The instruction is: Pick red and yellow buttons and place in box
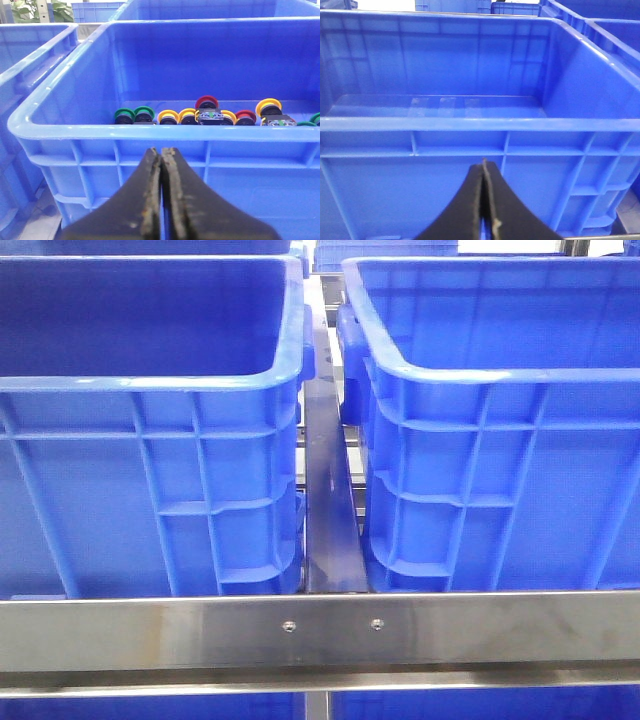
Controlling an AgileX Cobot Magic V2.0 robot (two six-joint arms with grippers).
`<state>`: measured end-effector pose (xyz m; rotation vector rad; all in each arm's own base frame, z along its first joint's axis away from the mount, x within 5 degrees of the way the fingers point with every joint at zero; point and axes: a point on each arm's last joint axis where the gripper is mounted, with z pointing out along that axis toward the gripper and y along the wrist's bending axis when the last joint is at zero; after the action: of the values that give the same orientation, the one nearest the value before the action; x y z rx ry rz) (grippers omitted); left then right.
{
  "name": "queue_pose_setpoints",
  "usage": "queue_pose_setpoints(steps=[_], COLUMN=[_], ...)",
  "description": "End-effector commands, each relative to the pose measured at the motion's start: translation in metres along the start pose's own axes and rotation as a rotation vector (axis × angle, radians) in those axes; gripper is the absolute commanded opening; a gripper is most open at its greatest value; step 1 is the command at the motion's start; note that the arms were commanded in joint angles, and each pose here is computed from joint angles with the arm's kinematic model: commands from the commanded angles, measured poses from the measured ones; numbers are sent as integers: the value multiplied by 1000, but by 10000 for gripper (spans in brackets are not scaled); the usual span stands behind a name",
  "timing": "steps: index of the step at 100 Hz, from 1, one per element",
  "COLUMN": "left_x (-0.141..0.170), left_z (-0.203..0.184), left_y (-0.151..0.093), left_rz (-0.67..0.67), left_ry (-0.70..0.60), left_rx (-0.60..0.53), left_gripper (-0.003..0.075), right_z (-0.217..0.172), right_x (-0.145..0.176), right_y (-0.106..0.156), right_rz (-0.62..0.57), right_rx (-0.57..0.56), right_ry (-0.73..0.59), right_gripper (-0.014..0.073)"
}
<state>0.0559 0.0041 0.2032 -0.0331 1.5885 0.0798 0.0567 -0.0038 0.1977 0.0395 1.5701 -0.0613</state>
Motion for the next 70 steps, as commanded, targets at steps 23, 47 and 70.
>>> queue_pose_setpoints(steps=[23,47,70], left_x=[9,8,3], left_z=[0,0,-1], left_y=[0,0,0], left_rz=[-12,-12,-12], left_ry=[-59,-71,-99], left_rx=[0,-1,-1], left_gripper=[-20,-20,-20], right_z=[-3,-3,-3], right_x=[-14,-14,-14], right_y=[0,0,0], right_rz=[-14,-14,-14], right_rx=[-3,-3,-3], right_ry=[-117,-117,-117], right_gripper=[-68,-68,-68])
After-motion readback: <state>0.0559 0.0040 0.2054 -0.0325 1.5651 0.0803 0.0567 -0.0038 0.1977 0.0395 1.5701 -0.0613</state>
